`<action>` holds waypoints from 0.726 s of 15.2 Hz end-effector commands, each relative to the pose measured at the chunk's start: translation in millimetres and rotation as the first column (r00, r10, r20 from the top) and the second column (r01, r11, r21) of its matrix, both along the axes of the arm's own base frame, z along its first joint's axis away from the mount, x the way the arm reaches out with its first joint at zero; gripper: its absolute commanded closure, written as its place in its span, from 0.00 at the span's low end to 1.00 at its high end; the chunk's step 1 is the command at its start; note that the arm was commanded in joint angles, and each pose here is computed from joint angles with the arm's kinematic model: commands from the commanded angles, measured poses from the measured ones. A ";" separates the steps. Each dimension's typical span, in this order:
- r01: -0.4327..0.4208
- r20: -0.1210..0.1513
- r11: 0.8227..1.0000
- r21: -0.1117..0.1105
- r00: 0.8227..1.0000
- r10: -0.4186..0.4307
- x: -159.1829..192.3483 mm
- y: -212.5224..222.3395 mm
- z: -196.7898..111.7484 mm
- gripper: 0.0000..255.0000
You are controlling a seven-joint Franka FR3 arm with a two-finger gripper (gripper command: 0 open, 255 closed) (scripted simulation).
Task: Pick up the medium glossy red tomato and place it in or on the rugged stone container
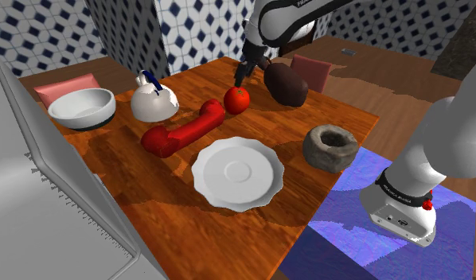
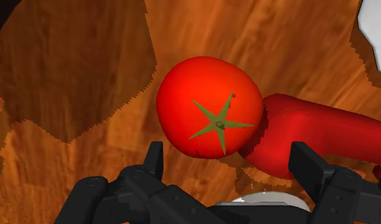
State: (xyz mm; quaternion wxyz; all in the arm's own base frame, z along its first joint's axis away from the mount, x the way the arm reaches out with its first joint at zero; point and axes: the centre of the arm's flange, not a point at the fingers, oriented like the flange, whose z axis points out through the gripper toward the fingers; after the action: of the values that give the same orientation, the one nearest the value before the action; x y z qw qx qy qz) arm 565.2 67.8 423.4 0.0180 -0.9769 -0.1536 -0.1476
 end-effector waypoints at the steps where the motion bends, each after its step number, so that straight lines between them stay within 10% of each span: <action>1: -0.001 0.002 1.000 0.000 1.000 0.001 3.1 1.3 -9.5 0.00; 11: -0.001 0.002 1.000 0.000 1.000 0.001 8.5 2.8 -27.5 0.00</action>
State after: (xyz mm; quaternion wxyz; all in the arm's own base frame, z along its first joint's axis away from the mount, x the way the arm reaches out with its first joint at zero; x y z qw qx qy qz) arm 573.7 70.6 396.0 0.0182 -0.9766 -0.1540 -0.1487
